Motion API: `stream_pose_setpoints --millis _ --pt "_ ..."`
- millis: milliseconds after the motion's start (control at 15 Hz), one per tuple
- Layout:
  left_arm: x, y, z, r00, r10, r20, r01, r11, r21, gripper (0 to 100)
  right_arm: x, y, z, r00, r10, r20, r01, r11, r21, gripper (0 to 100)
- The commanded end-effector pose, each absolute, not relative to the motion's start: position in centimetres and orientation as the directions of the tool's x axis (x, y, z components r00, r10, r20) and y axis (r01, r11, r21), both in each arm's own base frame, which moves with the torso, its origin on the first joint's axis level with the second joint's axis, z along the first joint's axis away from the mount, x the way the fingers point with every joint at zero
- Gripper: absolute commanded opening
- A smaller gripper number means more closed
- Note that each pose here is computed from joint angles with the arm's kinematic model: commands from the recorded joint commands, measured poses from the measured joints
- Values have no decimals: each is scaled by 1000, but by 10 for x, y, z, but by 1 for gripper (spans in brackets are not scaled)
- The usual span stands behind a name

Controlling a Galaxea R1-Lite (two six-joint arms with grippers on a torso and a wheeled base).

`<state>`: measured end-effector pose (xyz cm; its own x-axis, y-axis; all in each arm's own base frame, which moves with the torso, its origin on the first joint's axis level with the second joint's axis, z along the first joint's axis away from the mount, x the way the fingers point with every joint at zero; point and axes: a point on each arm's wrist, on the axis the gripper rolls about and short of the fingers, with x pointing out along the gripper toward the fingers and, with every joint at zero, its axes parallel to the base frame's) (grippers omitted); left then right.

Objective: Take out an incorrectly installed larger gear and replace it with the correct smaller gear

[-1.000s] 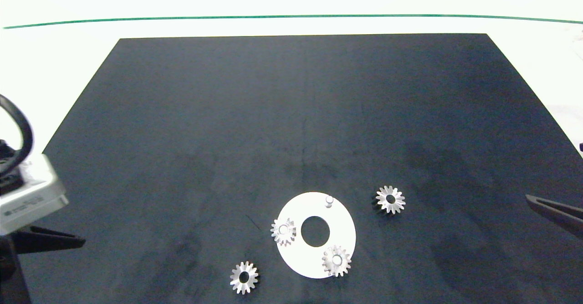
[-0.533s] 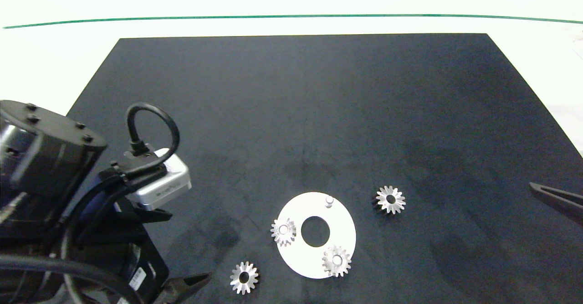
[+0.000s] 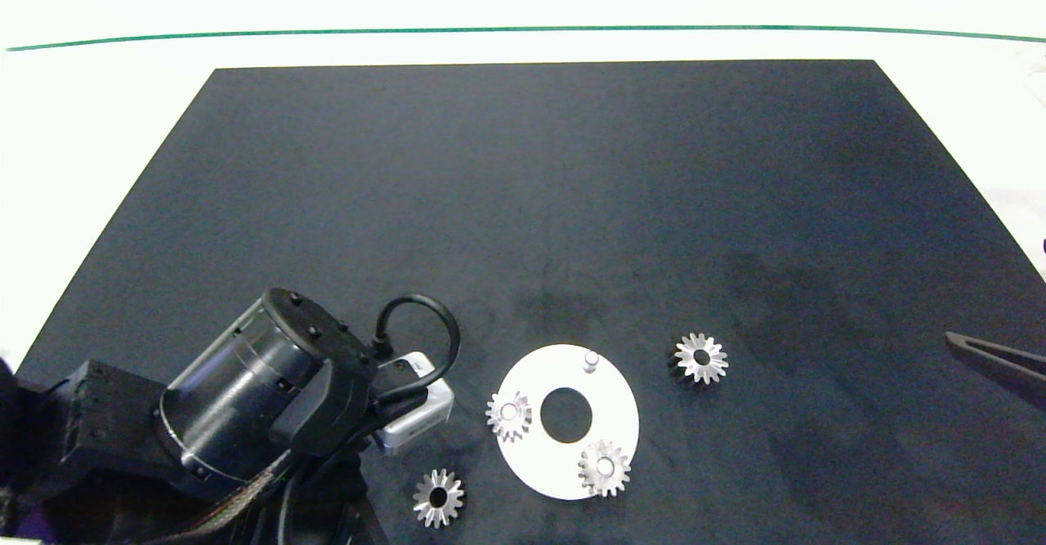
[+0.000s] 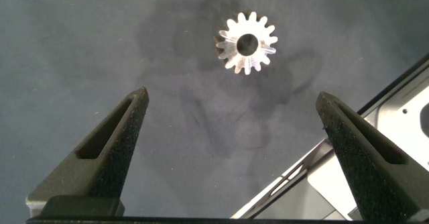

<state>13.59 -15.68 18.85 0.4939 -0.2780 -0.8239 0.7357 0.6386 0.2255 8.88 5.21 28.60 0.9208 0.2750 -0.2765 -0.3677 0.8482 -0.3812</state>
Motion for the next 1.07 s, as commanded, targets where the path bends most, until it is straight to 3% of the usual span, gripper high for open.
stream_pose_setpoints --millis 67,200,867,1067 --pt "137 -166 178 499 -221 -838 737 617 276 100 90 53 285 918 278 -283 -374 845 -383 100" --pt "143 -174 168 517 -158 -841 717 617 325 100 90 53 284 916 280 -287 -378 843 -383 100" --pt "152 -200 157 515 -186 -837 732 603 317 100 89 53 285 908 309 -284 -401 836 -375 100" --pt "155 -204 158 516 -190 -835 732 604 315 95 89 53 285 906 315 -284 -406 835 -371 100"
